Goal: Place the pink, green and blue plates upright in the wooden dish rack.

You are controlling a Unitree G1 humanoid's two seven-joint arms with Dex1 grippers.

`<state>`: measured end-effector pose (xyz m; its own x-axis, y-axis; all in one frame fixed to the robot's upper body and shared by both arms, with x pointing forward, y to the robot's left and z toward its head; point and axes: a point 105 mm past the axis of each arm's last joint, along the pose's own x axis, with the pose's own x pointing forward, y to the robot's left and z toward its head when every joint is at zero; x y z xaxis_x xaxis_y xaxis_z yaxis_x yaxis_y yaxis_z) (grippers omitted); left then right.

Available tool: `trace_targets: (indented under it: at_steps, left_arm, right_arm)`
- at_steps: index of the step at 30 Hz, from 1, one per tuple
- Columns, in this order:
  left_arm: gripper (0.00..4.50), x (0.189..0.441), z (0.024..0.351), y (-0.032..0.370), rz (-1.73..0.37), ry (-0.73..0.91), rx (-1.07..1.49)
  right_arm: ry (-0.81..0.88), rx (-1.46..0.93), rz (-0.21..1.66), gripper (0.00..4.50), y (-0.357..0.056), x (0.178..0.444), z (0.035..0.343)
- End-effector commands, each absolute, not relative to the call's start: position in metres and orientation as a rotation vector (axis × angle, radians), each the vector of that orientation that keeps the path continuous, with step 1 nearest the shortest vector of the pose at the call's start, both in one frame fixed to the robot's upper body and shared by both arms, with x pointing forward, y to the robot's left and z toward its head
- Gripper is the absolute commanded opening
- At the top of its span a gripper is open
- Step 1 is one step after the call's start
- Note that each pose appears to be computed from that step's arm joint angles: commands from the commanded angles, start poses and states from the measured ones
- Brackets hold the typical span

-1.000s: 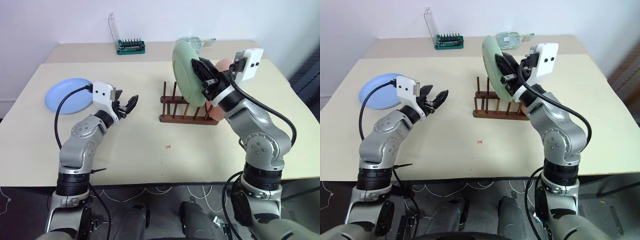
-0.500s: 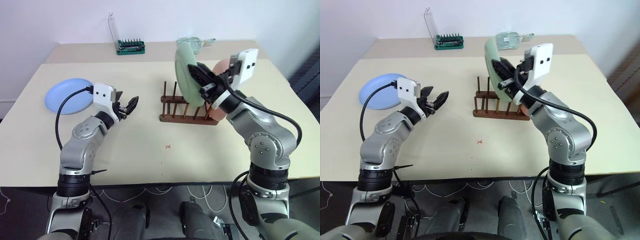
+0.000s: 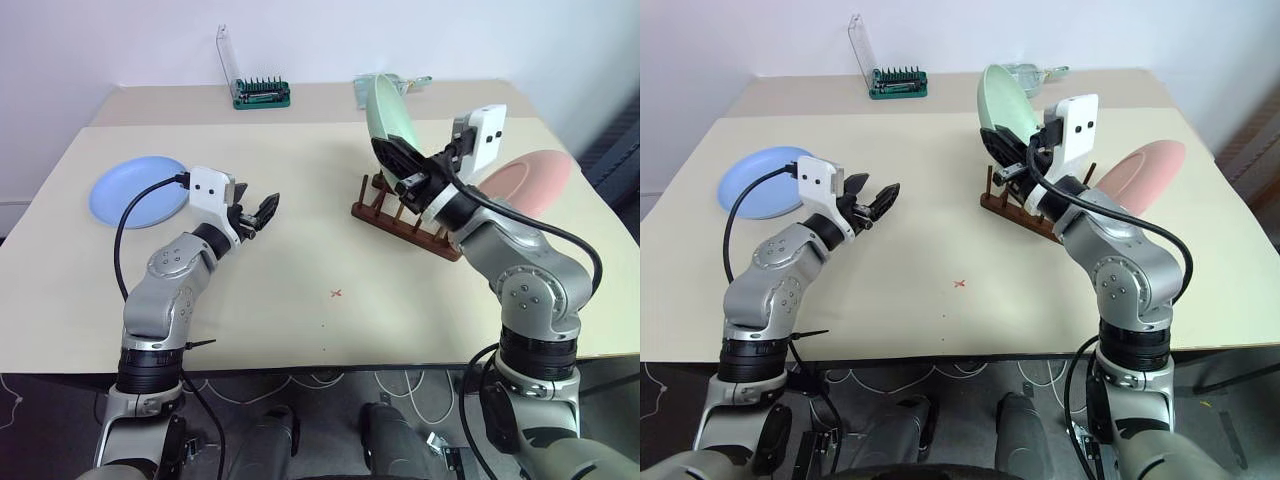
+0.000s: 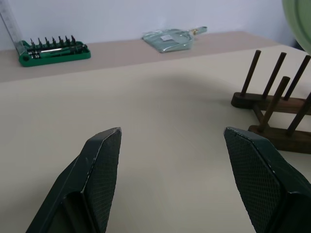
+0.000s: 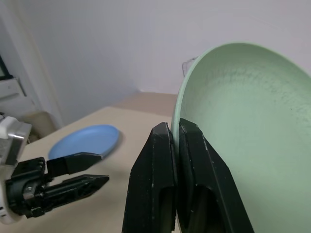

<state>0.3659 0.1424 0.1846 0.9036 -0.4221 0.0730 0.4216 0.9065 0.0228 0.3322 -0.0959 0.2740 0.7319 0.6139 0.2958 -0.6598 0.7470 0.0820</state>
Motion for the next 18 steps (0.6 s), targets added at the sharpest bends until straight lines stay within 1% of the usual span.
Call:
trace_targets:
  at_steps: [1,5,10,14,18]
  left_arm:
    - [3.46,0.363,0.198,0.143,-0.434,-0.136,0.018]
    - [3.46,0.364,0.194,0.142,-0.435,-0.128,0.02]
    - [3.46,0.364,0.193,0.142,-0.437,-0.126,0.018]
    - [3.46,0.364,0.193,0.141,-0.441,-0.127,0.018]
    - [3.46,0.364,0.193,0.14,-0.445,-0.126,0.018]
  right_arm:
    - [-0.354,0.227,0.726,0.01,-0.099,0.325,0.301]
    - [-0.391,0.306,0.725,0.01,-0.102,0.323,0.316]
    - [-0.389,0.365,0.682,0.01,-0.109,0.327,0.32]
    - [-0.4,0.597,0.545,0.01,-0.127,0.337,0.328]
    - [-0.4,0.73,0.465,0.01,-0.135,0.34,0.33]
